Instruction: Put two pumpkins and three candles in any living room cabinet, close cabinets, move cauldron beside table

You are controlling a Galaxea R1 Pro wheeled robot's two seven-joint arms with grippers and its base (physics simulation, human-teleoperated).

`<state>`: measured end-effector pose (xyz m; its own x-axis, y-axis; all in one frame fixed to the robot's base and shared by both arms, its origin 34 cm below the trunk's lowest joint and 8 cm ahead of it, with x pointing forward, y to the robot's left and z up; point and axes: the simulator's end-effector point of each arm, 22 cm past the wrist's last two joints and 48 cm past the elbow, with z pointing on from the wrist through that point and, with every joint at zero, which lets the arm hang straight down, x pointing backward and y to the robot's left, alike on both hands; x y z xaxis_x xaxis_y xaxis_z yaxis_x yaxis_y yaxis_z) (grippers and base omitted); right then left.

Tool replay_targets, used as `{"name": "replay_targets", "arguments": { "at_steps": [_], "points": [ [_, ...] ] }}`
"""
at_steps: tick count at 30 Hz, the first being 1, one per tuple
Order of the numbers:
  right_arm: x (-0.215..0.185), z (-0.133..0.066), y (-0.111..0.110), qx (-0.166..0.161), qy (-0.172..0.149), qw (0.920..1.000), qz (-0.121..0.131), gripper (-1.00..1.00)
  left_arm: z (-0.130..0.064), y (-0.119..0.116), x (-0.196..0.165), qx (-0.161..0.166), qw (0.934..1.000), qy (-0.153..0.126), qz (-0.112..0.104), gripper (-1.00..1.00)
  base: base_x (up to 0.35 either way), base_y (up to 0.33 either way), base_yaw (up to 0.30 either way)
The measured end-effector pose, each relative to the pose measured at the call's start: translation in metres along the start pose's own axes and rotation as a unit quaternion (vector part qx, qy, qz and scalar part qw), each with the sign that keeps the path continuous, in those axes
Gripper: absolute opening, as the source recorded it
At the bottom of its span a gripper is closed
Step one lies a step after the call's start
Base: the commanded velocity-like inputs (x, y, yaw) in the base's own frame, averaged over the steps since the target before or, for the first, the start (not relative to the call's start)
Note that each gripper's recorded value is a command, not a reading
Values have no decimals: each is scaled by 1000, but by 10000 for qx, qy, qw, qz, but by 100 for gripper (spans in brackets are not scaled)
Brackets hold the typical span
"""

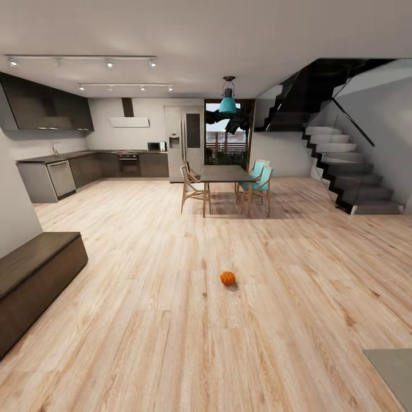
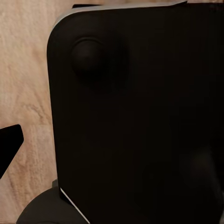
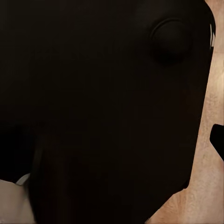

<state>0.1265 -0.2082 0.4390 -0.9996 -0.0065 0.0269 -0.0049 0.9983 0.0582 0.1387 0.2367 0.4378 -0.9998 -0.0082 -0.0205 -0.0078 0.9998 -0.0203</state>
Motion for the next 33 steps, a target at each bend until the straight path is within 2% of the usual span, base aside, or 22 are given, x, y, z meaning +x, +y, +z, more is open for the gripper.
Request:
{"name": "replay_targets", "arguments": {
  "at_steps": [8,19,24,28,33],
  "points": [
    [-1,0,4,-38,-26,10000,76,100,0,-3,-9,17,9998,-210,-34,100,0,0,0],
    [-3,-1,-31,211,-70,9997,32,100,0,-3,-12,15,9997,-238,-50,100,0,0,0],
    [-6,-1,-32,224,-139,9997,14,100,0,-2,-29,0,9992,-397,-65,100,0,0,0],
    [-6,-1,-31,218,-148,9997,23,100,-2,0,-54,-45,9979,-643,-71,100,0,0,0],
    [-23,-1,-29,198,-347,9992,78,100,-8,17,-101,-360,9940,-1031,-98,100,0,0,0]
  ]
}}
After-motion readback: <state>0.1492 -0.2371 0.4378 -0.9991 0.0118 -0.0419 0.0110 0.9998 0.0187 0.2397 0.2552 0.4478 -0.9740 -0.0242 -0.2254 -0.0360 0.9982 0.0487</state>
